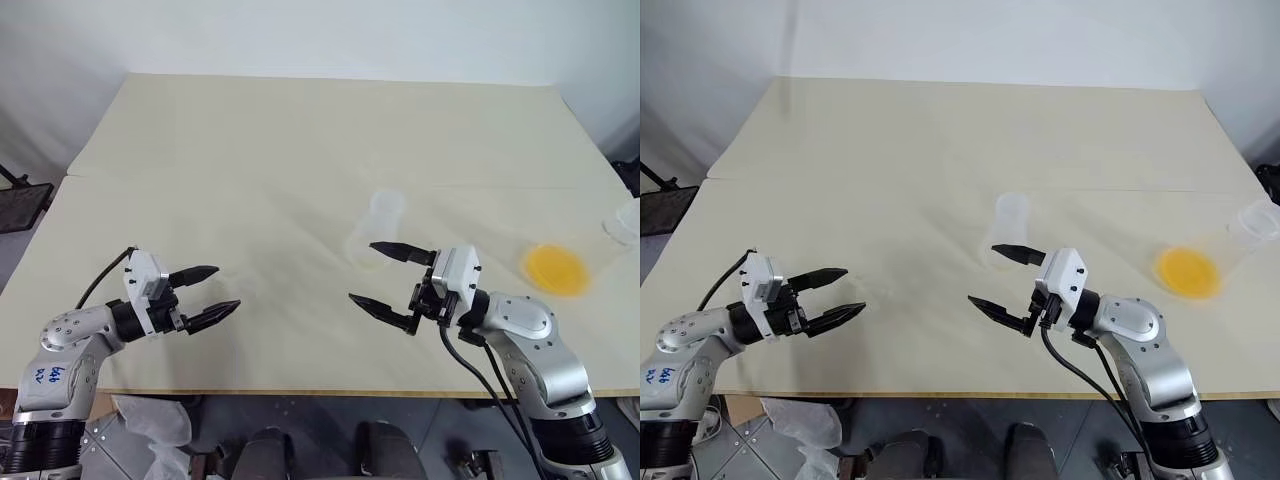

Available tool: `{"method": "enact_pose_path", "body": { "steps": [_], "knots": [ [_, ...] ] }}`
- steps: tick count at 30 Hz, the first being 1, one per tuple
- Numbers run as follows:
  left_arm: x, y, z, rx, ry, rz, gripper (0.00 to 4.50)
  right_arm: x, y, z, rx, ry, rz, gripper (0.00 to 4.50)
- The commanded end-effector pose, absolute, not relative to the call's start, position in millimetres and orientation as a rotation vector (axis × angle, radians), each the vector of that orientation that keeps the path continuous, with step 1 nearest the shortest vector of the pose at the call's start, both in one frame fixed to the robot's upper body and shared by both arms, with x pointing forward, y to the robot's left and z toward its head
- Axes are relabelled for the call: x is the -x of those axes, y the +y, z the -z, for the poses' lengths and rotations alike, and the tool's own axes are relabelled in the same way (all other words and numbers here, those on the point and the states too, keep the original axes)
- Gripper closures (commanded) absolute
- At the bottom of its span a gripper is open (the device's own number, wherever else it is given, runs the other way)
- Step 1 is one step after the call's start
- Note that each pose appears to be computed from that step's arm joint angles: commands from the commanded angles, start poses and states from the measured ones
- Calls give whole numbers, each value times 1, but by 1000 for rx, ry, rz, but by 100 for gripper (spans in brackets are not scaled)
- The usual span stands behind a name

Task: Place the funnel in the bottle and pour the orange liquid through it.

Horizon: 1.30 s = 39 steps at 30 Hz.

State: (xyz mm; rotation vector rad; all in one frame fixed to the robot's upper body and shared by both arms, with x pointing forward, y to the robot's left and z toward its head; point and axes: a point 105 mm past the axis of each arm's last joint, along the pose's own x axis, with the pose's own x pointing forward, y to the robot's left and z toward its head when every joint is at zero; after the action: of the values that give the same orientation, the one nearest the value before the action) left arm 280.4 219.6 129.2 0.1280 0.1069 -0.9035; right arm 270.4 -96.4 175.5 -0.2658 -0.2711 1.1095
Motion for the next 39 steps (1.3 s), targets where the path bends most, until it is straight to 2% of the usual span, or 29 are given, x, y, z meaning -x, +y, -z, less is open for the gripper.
{"method": "enact_pose_path", "body": {
  "steps": [1, 6, 14, 18, 23, 27, 33, 39],
  "knots": [
    [-291, 229, -132, -201, 80, 813, 3, -265, -92, -182, 265, -313, -1122, 0],
    [-305, 234, -129, -226, 71, 719, 3, -266, -88, -183, 254, -320, -1130, 0],
    [-297, 242, -126, -237, 87, 703, 3, -266, -86, -182, 245, -325, -1129, 0],
    [-304, 253, -130, -245, 72, 635, 3, -266, -85, -181, 241, -327, -1129, 0],
    [-283, 220, -143, -126, 26, 856, 3, -267, -85, -181, 242, -329, -1123, 0],
    [-278, 214, -146, -129, 23, 883, 3, -266, -86, -181, 243, -332, -1117, 0],
    [-319, 210, -149, -195, -21, 678, 3, -267, -85, -180, 242, -338, -1113, 0],
    [-328, 206, -141, -224, 18, 651, 3, -264, -87, -182, 255, -342, -1121, 0]
  ]
}}
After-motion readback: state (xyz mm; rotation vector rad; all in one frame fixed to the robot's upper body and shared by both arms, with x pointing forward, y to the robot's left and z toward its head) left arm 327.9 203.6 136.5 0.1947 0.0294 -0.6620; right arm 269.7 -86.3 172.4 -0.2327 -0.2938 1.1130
